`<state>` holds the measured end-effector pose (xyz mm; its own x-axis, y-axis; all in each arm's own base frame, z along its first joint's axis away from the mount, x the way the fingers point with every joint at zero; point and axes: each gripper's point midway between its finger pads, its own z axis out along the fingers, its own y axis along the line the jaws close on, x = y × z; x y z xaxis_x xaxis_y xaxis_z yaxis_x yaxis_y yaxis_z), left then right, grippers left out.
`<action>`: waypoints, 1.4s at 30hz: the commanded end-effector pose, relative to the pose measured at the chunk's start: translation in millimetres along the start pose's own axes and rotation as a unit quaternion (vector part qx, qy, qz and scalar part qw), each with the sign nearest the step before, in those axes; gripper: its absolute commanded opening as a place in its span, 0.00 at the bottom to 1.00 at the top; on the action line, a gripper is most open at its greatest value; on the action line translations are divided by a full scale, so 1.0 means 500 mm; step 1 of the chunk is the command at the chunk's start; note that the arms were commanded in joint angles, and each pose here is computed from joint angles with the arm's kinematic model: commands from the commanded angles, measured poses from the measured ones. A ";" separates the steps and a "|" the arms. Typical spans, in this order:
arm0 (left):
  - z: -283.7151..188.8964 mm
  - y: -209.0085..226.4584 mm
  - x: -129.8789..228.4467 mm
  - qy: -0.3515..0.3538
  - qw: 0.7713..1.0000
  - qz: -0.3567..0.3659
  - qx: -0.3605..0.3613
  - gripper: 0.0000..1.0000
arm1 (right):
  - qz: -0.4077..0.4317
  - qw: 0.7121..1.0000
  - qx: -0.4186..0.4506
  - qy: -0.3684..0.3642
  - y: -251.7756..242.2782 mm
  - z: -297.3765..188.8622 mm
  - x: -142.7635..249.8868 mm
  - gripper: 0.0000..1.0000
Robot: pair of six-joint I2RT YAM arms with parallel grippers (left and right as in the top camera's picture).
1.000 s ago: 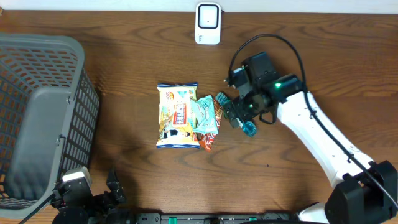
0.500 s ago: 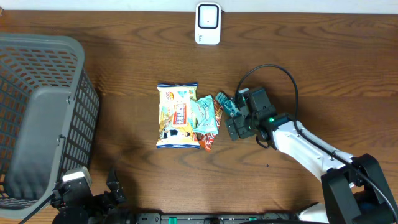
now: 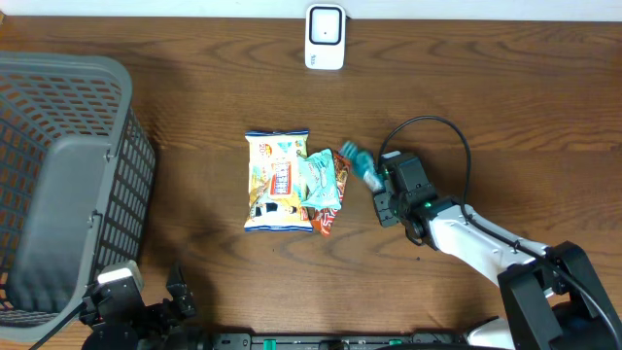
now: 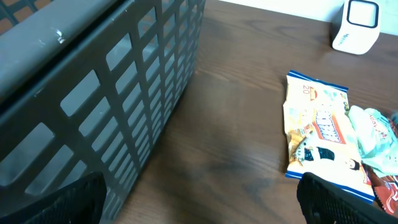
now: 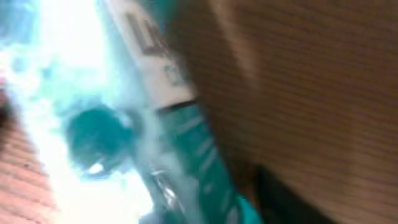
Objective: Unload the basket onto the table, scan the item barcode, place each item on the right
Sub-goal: 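Lift the mouthwash bottle and rotate it upright with the right gripper, then carry the mouthwash bottle up to the white scanner and hold it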
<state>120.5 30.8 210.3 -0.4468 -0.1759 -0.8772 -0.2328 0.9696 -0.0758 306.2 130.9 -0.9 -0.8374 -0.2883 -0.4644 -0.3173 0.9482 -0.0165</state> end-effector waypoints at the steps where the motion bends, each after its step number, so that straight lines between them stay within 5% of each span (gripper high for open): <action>1: -0.002 0.001 -0.004 -0.004 1.000 -0.006 -0.002 0.98 | -0.008 1.000 0.019 0.012 -0.019 0.009 0.021 0.25; 4: -0.002 0.001 -0.004 -0.004 1.000 -0.006 -0.002 0.98 | -0.006 1.000 0.019 0.007 -0.020 0.009 0.016 0.02; 5: -0.002 0.001 -0.004 -0.004 1.000 -0.006 -0.002 0.98 | -0.005 1.000 0.016 0.004 -0.018 0.009 0.012 0.01; 13: -0.002 0.001 -0.004 -0.004 1.000 -0.006 -0.002 0.98 | -0.045 0.993 -0.096 -0.055 0.055 -0.063 -0.077 0.01; 25: -0.002 0.001 -0.004 -0.004 1.000 -0.006 -0.002 0.98 | -0.139 0.940 -0.231 -0.209 0.132 -0.335 -0.142 0.01; 34: -0.002 0.001 -0.004 -0.004 1.000 -0.006 -0.002 0.98 | -0.159 0.928 -0.225 -0.252 0.131 -0.403 -0.141 0.01; 42: -0.002 0.001 -0.004 -0.004 1.000 -0.006 -0.002 0.98 | -0.150 0.938 -0.119 -0.288 0.071 -0.338 -0.228 0.01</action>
<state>120.5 30.8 210.4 -0.4462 -0.1759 -0.8775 -0.2327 0.9696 -0.0761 287.6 181.0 194.7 -0.3717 -0.3464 -0.8613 -0.7043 0.7096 0.0186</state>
